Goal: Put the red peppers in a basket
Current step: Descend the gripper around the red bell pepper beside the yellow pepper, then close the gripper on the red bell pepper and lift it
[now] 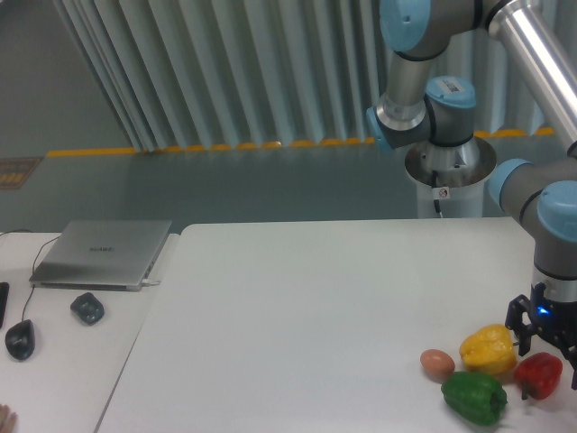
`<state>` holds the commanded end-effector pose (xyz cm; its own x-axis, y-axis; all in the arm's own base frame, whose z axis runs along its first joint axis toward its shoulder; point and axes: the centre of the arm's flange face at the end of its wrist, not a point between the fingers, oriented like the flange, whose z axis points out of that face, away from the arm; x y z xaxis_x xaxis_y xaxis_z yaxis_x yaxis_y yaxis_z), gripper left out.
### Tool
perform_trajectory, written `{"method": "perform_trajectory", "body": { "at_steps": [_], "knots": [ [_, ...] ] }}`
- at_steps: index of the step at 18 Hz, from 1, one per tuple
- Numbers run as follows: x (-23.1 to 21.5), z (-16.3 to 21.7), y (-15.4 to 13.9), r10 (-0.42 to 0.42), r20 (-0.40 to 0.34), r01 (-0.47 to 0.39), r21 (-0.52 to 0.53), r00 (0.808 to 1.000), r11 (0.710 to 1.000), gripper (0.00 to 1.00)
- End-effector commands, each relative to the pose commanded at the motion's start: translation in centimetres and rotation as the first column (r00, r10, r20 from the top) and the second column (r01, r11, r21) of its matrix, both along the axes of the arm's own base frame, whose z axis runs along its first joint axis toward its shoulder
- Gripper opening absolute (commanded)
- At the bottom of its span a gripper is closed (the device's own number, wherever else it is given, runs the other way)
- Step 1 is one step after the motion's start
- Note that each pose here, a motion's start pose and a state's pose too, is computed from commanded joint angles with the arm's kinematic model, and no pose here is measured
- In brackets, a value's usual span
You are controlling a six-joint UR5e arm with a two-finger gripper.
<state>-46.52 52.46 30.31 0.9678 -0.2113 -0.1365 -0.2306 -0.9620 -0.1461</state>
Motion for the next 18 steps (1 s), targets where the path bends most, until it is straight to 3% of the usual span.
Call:
{"method": "perform_trajectory", "body": {
  "at_steps": [18],
  "knots": [
    [-0.1,-2.5,-0.3,0.014,-0.008,-0.015,-0.077,1.000,0.997,1.00]
  ]
}}
